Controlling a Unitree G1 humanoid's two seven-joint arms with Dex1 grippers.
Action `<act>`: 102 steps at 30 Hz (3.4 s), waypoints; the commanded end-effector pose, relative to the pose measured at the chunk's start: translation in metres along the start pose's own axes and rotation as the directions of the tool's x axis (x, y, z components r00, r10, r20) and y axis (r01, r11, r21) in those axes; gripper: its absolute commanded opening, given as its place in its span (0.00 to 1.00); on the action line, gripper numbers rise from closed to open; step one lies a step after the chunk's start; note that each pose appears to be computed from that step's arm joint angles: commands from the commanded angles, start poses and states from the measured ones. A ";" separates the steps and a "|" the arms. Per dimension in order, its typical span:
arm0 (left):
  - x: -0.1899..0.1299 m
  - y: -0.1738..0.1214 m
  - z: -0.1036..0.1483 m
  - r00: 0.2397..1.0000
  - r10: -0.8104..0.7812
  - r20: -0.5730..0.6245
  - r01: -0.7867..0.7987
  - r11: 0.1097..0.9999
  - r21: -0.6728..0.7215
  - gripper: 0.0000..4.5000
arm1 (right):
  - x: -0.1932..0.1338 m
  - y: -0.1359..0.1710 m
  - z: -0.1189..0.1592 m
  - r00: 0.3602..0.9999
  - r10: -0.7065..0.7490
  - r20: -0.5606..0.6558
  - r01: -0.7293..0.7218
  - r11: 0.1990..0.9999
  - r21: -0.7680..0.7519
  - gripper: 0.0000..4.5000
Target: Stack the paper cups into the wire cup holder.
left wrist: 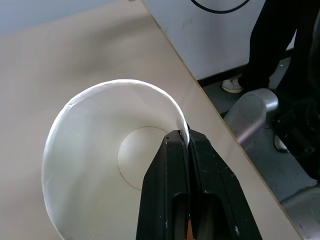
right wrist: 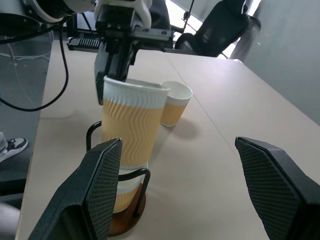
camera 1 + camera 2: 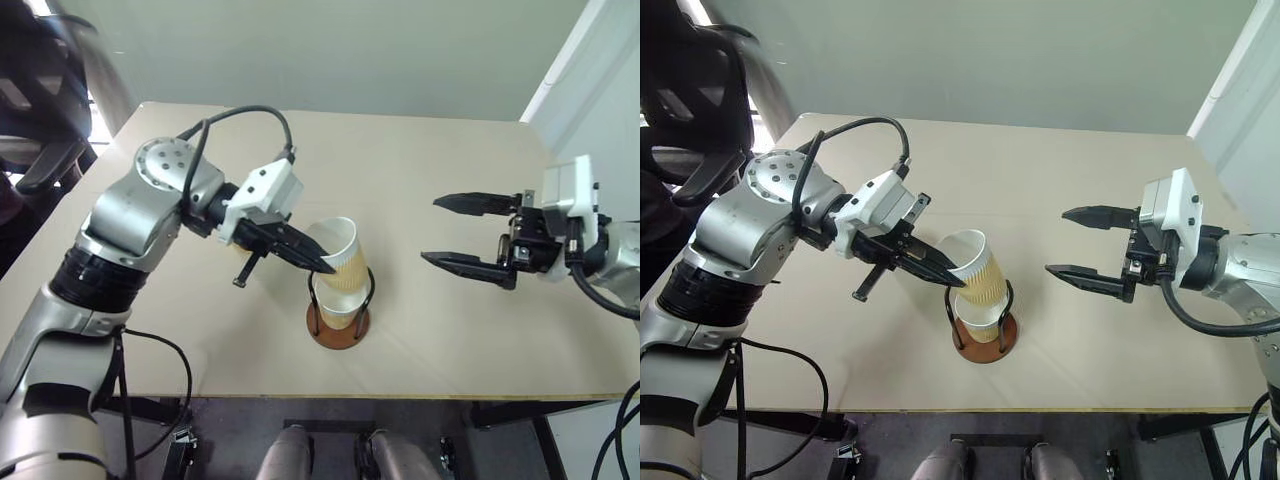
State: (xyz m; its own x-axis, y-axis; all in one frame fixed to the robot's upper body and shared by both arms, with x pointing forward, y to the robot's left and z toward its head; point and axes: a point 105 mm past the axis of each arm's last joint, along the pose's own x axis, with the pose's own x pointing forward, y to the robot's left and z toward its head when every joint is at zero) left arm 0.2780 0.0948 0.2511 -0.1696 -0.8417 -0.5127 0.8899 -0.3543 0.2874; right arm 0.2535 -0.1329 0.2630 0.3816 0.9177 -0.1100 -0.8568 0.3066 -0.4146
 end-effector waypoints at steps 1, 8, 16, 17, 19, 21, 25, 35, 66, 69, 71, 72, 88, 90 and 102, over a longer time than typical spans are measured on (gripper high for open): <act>-0.008 -0.006 0.007 0.999 -0.037 -0.016 0.038 0.999 0.033 0.00 | -0.004 0.001 0.010 1.000 -0.019 0.013 0.020 0.999 -0.043 0.82; -0.005 -0.009 0.001 0.998 -0.055 -0.033 0.055 0.998 0.022 0.00 | -0.002 0.000 0.010 1.000 -0.023 0.016 0.024 0.999 -0.044 0.82; -0.001 -0.012 -0.004 0.996 -0.078 -0.053 0.079 0.997 0.016 0.00 | -0.001 0.001 0.011 0.999 -0.026 0.020 0.027 0.999 -0.043 0.82; -0.002 -0.011 -0.005 0.995 -0.075 -0.060 0.076 0.997 0.015 0.00 | -0.001 0.001 0.011 0.999 -0.027 0.020 0.028 0.999 -0.044 0.82; -0.003 -0.009 -0.007 0.995 -0.068 -0.073 0.069 0.998 0.014 0.00 | -0.001 0.001 0.011 0.999 -0.029 0.020 0.030 0.999 -0.044 0.82; -0.004 -0.007 -0.007 0.995 -0.062 -0.078 0.064 0.998 0.016 0.00 | -0.001 0.000 0.011 0.999 -0.031 0.021 0.032 0.999 -0.043 0.82; -0.005 -0.002 -0.010 0.995 -0.043 -0.094 0.046 0.999 0.026 0.00 | 0.000 0.000 0.010 0.999 -0.033 0.020 0.034 0.999 -0.041 0.82; -0.004 -0.007 -0.010 0.995 -0.065 -0.082 0.066 0.998 0.010 0.05 | -0.002 0.002 0.011 1.000 -0.021 0.017 0.022 0.999 -0.038 0.82; -0.130 0.020 -0.047 0.793 0.541 -0.282 -0.580 0.812 -0.073 0.77 | -0.024 -0.017 -0.022 0.960 0.063 -0.271 -0.116 0.976 -0.186 0.82; -0.149 0.029 -0.087 0.673 0.627 -0.392 -0.710 0.697 -0.103 0.77 | -0.021 -0.017 -0.016 0.964 0.092 -0.251 -0.144 0.970 -0.195 0.82; -0.146 0.031 -0.106 0.656 0.622 -0.427 -0.722 0.681 -0.118 0.77 | -0.021 -0.017 -0.013 0.964 0.102 -0.244 -0.153 0.968 -0.201 0.82; -0.140 0.031 -0.115 0.664 0.607 -0.437 -0.716 0.685 -0.136 0.77 | -0.022 -0.018 -0.013 0.965 0.104 -0.243 -0.155 0.967 -0.203 0.82; -0.111 0.044 -0.172 0.634 0.545 -0.549 -0.709 0.694 -0.129 0.69 | -0.022 -0.012 -0.011 0.967 0.074 -0.243 -0.125 0.971 -0.202 0.82; -0.109 0.047 -0.171 0.638 0.546 -0.543 -0.704 0.699 -0.125 0.56 | -0.022 -0.011 -0.011 0.967 0.071 -0.244 -0.122 0.972 -0.202 0.82; -0.120 0.033 -0.109 0.817 0.417 -0.399 -0.498 0.858 -0.124 0.01 | -0.026 -0.012 -0.005 0.974 0.065 -0.217 -0.108 0.975 -0.196 0.82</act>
State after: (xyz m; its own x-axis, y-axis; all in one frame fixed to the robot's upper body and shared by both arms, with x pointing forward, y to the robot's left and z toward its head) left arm 0.3827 0.2353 0.2014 0.4206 -0.6192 -0.6631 0.9044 0.2284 0.3604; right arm 0.2598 -0.1603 0.2526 0.3771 0.8513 -0.3647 -0.8343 0.1413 -0.5328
